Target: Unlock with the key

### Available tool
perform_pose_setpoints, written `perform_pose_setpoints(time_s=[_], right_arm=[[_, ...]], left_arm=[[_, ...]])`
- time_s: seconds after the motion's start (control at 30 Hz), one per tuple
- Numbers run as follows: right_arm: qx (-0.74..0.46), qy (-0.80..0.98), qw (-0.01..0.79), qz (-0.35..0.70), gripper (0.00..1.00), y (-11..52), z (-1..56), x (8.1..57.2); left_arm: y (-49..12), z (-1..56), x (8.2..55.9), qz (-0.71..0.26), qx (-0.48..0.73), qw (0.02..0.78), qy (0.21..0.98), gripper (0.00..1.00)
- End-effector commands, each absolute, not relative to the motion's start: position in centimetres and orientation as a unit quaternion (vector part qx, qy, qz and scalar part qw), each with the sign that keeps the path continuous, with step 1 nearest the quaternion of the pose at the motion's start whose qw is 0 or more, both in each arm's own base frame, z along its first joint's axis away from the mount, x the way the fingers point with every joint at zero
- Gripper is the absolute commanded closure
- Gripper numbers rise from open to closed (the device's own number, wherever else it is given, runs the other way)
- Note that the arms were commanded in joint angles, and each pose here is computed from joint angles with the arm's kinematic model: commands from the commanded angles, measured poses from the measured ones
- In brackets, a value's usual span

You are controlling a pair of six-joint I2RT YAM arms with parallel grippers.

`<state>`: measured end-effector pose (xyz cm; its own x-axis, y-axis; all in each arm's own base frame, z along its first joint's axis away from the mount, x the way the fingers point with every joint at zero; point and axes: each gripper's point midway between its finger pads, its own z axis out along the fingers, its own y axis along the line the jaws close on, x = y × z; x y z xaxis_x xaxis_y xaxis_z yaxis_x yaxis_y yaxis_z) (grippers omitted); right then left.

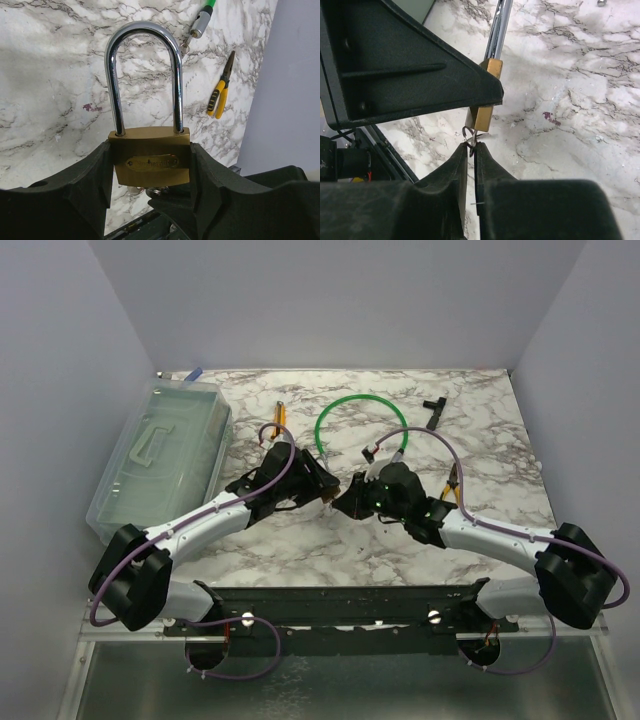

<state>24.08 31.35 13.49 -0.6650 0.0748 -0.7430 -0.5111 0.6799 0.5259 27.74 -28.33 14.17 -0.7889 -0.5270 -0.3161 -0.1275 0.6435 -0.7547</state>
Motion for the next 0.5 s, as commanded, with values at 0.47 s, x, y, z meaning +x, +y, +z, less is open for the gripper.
perform_pose_setpoints(time_s=[0.47], right_arm=[[-0.15,0.81,0.449,0.347,0.99,31.33,16.2,26.55]], left_arm=[[-29.62,18.33,28.19,-0.446,-0.179,0.286,0.829,1.0]])
